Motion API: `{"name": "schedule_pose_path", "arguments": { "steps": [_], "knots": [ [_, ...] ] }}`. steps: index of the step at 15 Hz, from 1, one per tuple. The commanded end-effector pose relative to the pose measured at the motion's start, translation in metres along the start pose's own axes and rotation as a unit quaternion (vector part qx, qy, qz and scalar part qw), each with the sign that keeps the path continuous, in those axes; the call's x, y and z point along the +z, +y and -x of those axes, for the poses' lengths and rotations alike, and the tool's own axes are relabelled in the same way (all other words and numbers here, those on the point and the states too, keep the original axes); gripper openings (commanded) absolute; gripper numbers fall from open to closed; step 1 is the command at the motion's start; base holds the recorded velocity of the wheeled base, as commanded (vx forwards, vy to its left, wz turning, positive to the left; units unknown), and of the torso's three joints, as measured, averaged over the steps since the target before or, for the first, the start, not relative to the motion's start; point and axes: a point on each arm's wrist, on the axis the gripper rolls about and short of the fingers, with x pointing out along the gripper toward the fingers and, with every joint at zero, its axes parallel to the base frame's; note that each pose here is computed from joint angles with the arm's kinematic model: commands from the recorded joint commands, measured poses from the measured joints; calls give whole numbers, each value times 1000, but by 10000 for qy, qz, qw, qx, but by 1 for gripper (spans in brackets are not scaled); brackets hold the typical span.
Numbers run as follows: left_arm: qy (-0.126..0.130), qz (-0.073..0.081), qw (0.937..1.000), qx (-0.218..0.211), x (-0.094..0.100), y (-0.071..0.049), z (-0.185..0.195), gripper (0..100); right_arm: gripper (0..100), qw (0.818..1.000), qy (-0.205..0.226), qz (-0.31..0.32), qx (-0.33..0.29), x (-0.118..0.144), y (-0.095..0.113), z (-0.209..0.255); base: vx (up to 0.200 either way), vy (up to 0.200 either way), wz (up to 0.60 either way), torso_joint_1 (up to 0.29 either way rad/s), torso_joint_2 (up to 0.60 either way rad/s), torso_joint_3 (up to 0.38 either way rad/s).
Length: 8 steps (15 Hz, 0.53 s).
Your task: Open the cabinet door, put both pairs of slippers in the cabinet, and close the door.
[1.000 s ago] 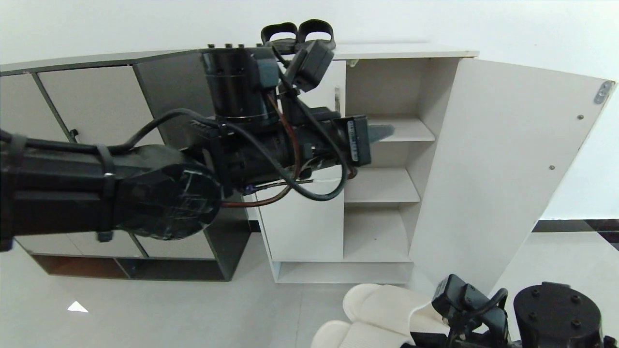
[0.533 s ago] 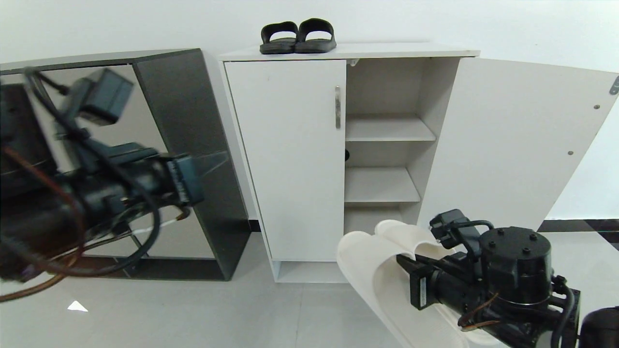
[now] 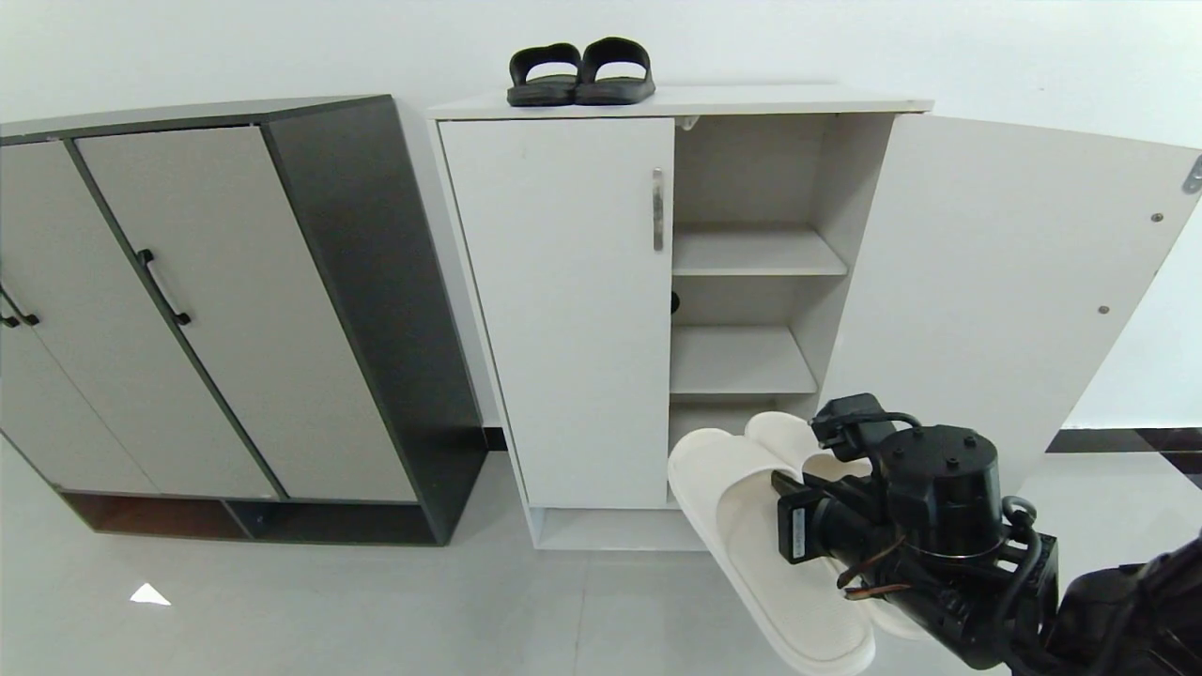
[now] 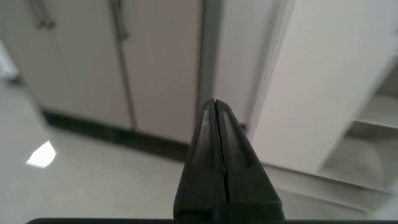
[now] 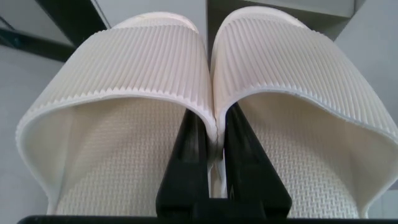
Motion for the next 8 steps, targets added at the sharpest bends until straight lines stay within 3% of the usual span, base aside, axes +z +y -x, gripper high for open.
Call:
{"name": "schedule_pose_path", "arguments": {
  "steps": [1, 2, 3, 5, 8],
  "knots": [
    [-382, 1, 9993, -11, -62, 9, 34, 0, 0, 9999, 105, 48, -4, -6, 1, -4, 0, 0, 0, 0, 0, 0],
    [-252, -112, 9973, -676, -84, 10, 48, 0, 0, 9999, 127, 56, 14, -8, 3, -4, 0, 0, 0, 0, 0, 0],
    [66, -236, 9954, -922, -91, 10, 48, 0, 0, 9999, 136, 68, 27, -9, 3, -4, 0, 0, 0, 0, 0, 0],
    [16, -242, 9920, -1242, -90, 8, 48, 0, 0, 9999, 118, 76, 82, -8, 6, -3, 0, 0, 0, 0, 0, 0],
    [22, -196, 9916, -1280, -90, 8, 48, 0, 0, 9998, 107, 109, 102, -9, 16, -10, 0, 0, 0, 0, 0, 0]
  ]
}}
